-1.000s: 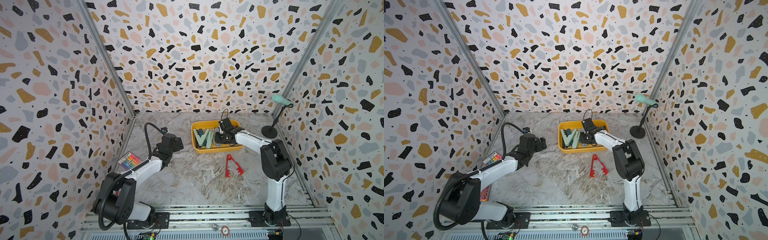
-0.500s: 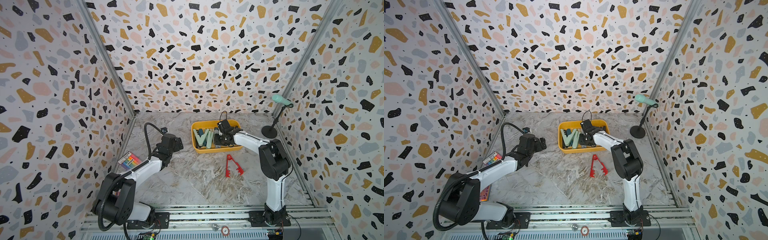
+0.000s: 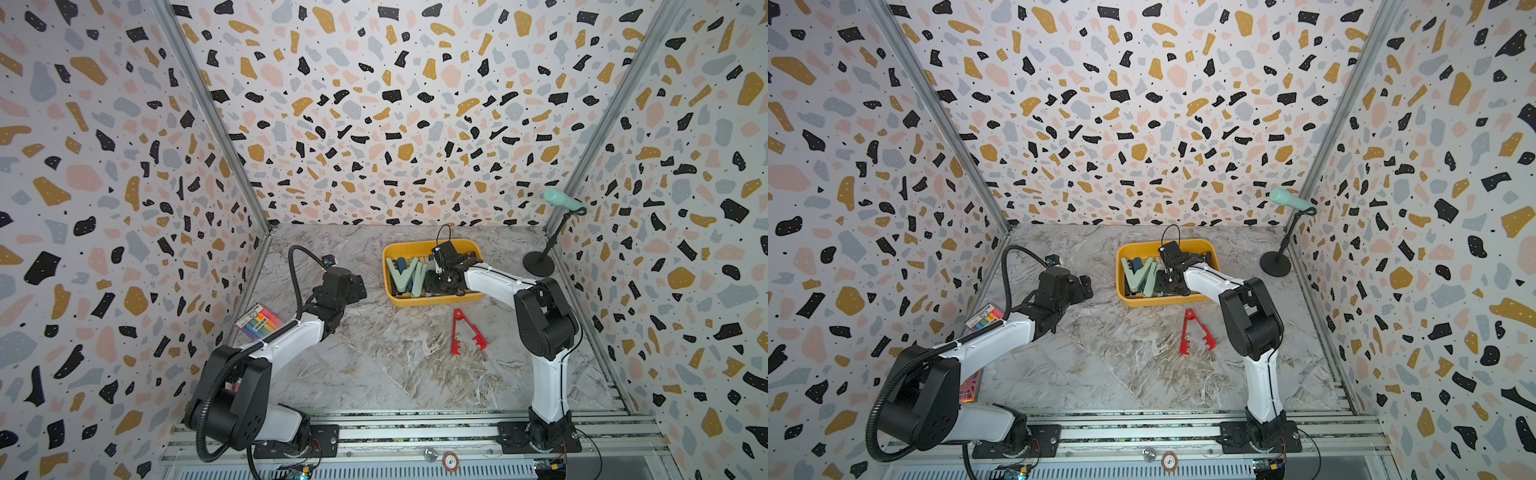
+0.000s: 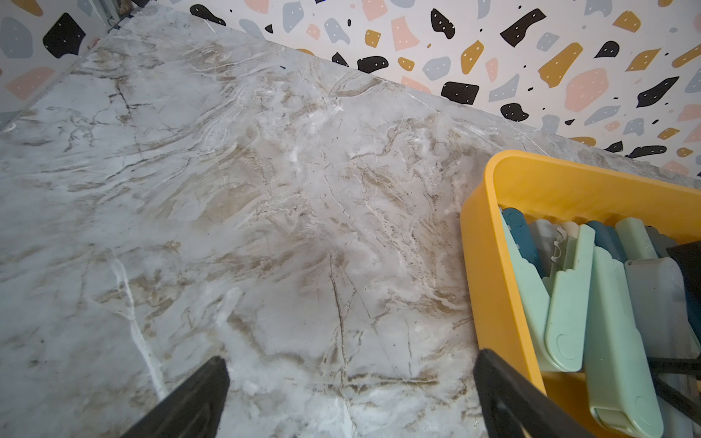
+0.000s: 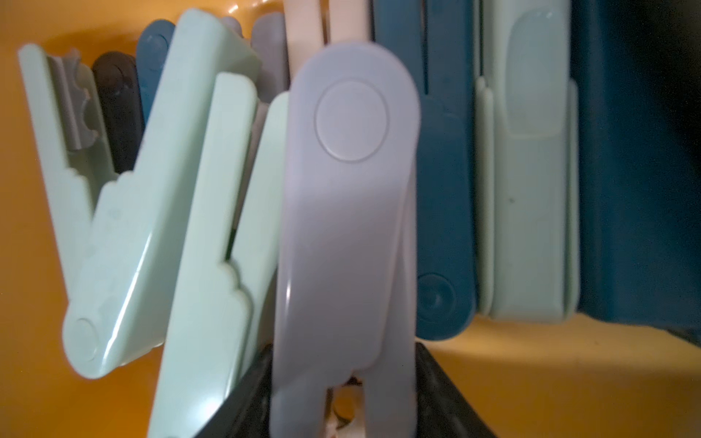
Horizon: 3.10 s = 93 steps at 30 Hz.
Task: Put the pruning pliers into the storage box
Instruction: Place the pruning pliers in the storage box, then pick up the pruning pliers from the center of the board.
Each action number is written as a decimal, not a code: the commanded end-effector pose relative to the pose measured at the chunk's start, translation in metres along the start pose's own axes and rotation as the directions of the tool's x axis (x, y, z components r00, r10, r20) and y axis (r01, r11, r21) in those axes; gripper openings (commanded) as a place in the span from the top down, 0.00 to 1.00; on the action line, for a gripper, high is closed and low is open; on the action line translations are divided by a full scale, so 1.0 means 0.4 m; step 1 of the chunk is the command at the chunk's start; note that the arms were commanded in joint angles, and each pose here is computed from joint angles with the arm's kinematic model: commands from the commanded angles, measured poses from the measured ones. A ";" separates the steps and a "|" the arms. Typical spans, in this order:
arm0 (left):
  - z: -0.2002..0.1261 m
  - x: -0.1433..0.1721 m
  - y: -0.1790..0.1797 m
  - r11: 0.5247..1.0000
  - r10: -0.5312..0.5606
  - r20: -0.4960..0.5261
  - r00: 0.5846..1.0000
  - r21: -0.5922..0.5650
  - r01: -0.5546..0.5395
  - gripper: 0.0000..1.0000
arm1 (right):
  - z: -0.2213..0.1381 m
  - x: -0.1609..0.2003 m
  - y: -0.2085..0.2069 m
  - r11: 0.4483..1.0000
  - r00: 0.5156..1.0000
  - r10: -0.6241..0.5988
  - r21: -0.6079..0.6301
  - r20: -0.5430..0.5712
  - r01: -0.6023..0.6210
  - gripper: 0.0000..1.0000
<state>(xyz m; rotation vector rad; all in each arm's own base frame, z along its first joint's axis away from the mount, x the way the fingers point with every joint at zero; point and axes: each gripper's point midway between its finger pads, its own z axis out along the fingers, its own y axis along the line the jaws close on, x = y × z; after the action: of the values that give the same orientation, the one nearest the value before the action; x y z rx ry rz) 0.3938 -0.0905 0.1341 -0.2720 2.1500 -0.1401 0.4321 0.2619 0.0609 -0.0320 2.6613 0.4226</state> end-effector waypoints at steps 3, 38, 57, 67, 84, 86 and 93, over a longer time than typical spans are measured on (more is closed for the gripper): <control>-0.008 -0.027 -0.001 1.000 -0.004 0.042 0.999 0.010 0.003 0.00 | -0.021 -0.018 0.027 0.999 1.000 0.016 -0.044 0.022 -0.015 0.77; -0.020 -0.034 -0.005 1.000 -0.001 0.051 0.999 0.024 0.000 0.00 | -0.173 -0.081 0.027 0.999 0.985 0.035 -0.036 0.172 -0.029 0.39; -0.017 -0.041 -0.014 0.999 -0.033 0.063 0.997 0.043 0.031 0.01 | -0.271 0.251 -0.214 0.952 0.968 -0.249 0.181 -0.001 0.245 0.64; -0.020 -0.041 -0.011 0.999 -0.038 0.059 0.998 0.036 0.036 0.01 | -0.238 0.344 -0.254 0.970 0.977 -0.203 0.124 -0.072 0.210 0.69; -0.023 -0.037 -0.003 0.999 -0.043 0.055 0.998 0.024 0.042 0.01 | -0.254 0.311 -0.255 0.970 0.973 -0.231 0.079 0.024 0.228 1.00; -0.021 -0.036 -0.003 0.999 -0.046 0.053 0.998 0.023 0.044 0.01 | -0.279 0.287 -0.241 0.970 0.968 -0.239 0.067 0.075 0.235 1.00; -0.023 -0.040 -0.002 0.999 -0.043 0.055 0.998 0.019 0.042 0.01 | -0.338 0.232 -0.228 0.968 0.959 -0.248 0.081 0.138 0.239 0.97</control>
<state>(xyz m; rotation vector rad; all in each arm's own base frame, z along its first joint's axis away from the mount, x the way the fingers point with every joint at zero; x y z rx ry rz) 0.3912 -0.0921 0.1420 -0.2806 2.1231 -0.1775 0.2926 0.1421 0.0951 -0.2868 2.5065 0.2832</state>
